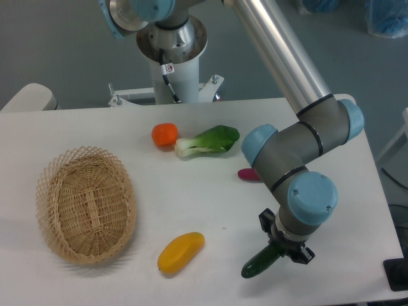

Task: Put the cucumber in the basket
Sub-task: 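Hold the green cucumber in the gripper and lift it slightly, then carry the held cucumber across the table over the wicker basket, then lower the cucumber into the basket and open the gripper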

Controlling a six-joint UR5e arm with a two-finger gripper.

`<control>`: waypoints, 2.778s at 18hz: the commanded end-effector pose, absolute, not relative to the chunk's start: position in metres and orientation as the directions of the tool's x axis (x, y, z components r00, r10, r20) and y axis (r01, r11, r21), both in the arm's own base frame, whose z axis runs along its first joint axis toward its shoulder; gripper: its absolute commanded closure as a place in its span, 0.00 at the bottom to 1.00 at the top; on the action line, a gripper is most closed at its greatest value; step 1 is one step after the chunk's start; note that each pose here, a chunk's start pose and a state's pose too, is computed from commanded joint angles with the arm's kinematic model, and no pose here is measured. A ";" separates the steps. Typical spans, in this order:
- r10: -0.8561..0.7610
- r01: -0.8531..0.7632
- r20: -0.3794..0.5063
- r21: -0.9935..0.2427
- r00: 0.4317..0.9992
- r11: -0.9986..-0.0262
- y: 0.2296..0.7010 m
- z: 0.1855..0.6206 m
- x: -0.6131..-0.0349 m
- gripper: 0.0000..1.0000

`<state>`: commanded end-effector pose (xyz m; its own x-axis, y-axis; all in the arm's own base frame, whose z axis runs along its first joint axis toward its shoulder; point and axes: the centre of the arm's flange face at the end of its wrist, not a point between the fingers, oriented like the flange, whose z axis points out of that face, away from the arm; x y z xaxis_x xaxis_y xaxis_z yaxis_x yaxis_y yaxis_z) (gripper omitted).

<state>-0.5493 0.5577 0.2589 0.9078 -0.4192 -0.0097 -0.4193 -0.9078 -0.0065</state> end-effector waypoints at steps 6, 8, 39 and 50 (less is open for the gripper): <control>-0.416 -0.416 -0.010 -0.004 0.909 -0.909 0.563 0.258 -0.543 0.88; -0.419 -0.419 -0.007 -0.005 0.908 -0.908 0.567 0.258 -0.538 0.88; -0.441 -0.439 0.117 -0.044 0.890 -0.897 0.613 0.300 -0.180 0.85; -0.300 -0.303 0.125 -0.001 0.946 -0.953 0.616 0.256 -0.138 0.80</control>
